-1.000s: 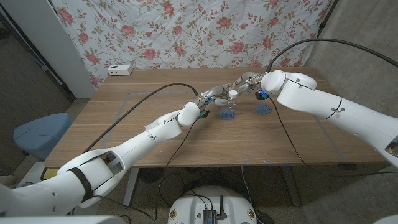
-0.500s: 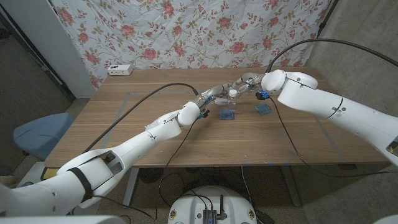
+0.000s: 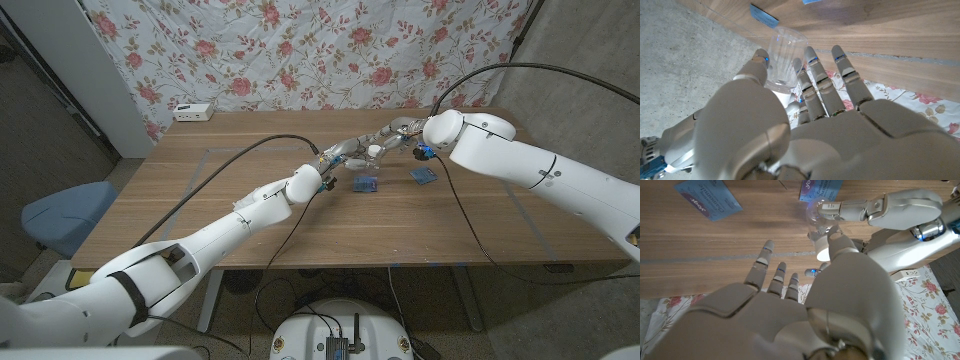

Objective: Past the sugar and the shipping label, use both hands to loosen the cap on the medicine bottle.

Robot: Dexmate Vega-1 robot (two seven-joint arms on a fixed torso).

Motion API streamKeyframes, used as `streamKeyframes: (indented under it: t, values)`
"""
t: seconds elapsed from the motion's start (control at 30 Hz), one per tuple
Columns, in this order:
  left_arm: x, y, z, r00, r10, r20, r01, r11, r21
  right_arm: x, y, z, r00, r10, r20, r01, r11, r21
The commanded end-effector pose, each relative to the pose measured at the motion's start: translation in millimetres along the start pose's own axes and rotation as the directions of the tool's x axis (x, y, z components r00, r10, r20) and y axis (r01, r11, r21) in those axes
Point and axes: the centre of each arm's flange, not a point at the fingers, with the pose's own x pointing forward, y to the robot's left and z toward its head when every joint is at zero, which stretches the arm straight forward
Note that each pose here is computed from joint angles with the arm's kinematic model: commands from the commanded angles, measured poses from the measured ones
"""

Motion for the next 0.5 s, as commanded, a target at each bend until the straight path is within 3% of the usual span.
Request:
streamKeyframes:
  t: [0.03,0.5]
  values:
    - [0.1,3.1,-1.7,1.000,0.006,-0.001,-0.006,1.000,0.006,1.3,-5.1,1.4,1.000,0.018,0.013,-0.018,1.000,-0.011]
    - [2.6,8.1,-3.2,1.000,0.012,0.007,-0.012,1.000,0.014,5.3,-8.4,11.9,0.999,-0.010,0.038,0.016,0.987,-0.162]
